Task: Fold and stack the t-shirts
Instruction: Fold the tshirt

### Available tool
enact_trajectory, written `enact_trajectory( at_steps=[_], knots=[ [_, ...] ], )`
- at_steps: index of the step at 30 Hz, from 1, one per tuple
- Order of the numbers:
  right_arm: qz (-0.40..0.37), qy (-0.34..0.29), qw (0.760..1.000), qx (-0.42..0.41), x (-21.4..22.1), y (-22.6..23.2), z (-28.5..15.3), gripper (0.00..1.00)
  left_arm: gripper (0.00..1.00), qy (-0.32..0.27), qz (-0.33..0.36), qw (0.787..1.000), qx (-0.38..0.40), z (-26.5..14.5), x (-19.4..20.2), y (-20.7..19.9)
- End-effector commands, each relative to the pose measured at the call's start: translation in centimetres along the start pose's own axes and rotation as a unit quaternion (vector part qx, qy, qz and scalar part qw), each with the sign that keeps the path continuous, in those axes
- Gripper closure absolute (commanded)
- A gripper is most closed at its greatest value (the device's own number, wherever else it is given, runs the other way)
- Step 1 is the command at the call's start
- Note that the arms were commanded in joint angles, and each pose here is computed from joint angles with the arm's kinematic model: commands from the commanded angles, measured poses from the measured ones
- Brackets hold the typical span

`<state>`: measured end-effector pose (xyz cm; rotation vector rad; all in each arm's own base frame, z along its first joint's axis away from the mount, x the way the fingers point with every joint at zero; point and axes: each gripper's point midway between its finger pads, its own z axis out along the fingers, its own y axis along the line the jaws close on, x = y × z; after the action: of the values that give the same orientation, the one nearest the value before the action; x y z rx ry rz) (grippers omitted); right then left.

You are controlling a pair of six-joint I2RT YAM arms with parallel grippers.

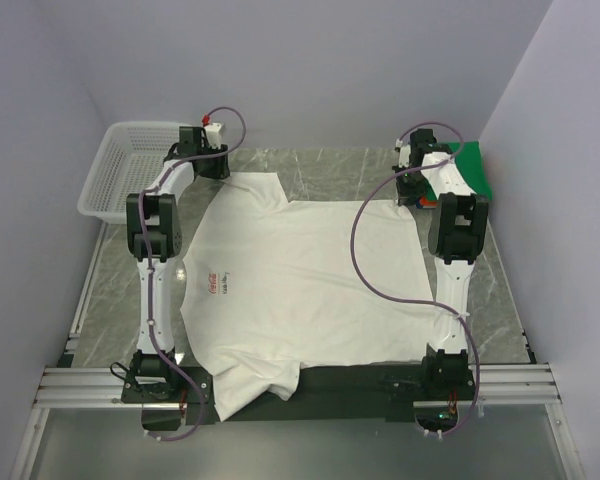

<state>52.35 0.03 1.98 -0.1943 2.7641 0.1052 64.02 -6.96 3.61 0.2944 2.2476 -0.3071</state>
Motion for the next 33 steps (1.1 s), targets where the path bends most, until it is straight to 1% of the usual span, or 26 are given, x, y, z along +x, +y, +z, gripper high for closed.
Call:
enact_trajectory(
  at_steps=[1, 2, 3, 5, 6, 7, 8, 11, 15, 16, 18, 19, 21, 22, 28, 33],
  knots=[
    [-0.012, 0.009, 1.000, -0.008, 0.6, 0.9, -1.0, 1.00, 0.53, -0.027, -0.006, 1.000, 0.013, 0.5, -1.8, -0.7],
    [-0.013, 0.012, 1.000, -0.008, 0.7, 0.9, -0.8, 1.00, 0.56, -0.032, -0.006, 0.999, 0.013, 0.4, -2.2, -0.6],
    [-0.013, 0.012, 1.000, -0.009, 0.8, 0.8, -0.9, 1.00, 0.62, -0.032, -0.007, 0.999, 0.013, 0.6, -2.2, -0.7],
    [-0.016, 0.012, 1.000, -0.011, 0.8, 1.0, -0.9, 1.00, 0.68, -0.038, -0.008, 0.999, 0.017, 0.5, -2.6, -0.9],
    [-0.016, 0.011, 1.000, -0.014, 0.8, 1.1, -1.0, 1.00, 0.75, -0.040, -0.008, 0.999, 0.020, 0.5, -2.7, -1.0],
    [-0.017, 0.009, 1.000, -0.015, 0.7, 1.1, -1.0, 1.00, 0.79, -0.045, -0.007, 0.999, 0.022, 0.3, -3.2, -1.1],
    [-0.018, 0.007, 1.000, -0.017, 0.6, 1.1, -1.1, 1.00, 0.89, -0.052, -0.005, 0.998, 0.026, 0.1, -3.7, -1.3],
    [-0.022, -0.004, 0.999, -0.030, 0.0, 1.6, -1.9, 1.00, 1.00, -0.073, 0.004, 0.997, 0.037, -1.2, -5.7, -2.0],
    [-0.030, -0.033, 0.998, -0.038, -1.5, 2.0, -3.8, 1.00, 1.00, -0.108, 0.024, 0.993, 0.052, -4.2, -9.1, -3.1],
    [-0.033, -0.039, 0.998, -0.038, -1.8, 2.1, -4.3, 1.00, 1.00, -0.119, 0.032, 0.991, 0.057, -5.8, -10.4, -3.6],
    [-0.040, -0.052, 0.997, -0.039, -2.3, 2.2, -5.4, 1.00, 1.00, -0.129, 0.042, 0.989, 0.066, -7.6, -11.5, -4.4],
    [-0.042, -0.057, 0.997, -0.038, -2.5, 2.2, -5.7, 1.00, 1.00, -0.134, 0.050, 0.987, 0.067, -9.3, -12.2, -4.8],
    [-0.048, -0.067, 0.996, -0.038, -2.7, 2.3, -6.7, 1.00, 1.00, -0.138, 0.056, 0.986, 0.069, -11.0, -12.7, -5.4],
    [-0.051, -0.076, 0.995, -0.037, -3.0, 2.3, -7.0, 1.00, 1.00, -0.143, 0.064, 0.985, 0.068, -12.6, -13.3, -5.8],
    [-0.065, -0.099, 0.992, -0.042, -3.3, 2.4, -9.0, 1.00, 1.00, -0.129, 0.079, 0.986, 0.063, -17.5, -12.9, -6.9],
    [-0.078, -0.116, 0.989, -0.050, -3.7, 2.2, -10.6, 1.00, 1.00, -0.116, 0.085, 0.988, 0.062, -20.1, -11.6, -7.6]
  ],
)
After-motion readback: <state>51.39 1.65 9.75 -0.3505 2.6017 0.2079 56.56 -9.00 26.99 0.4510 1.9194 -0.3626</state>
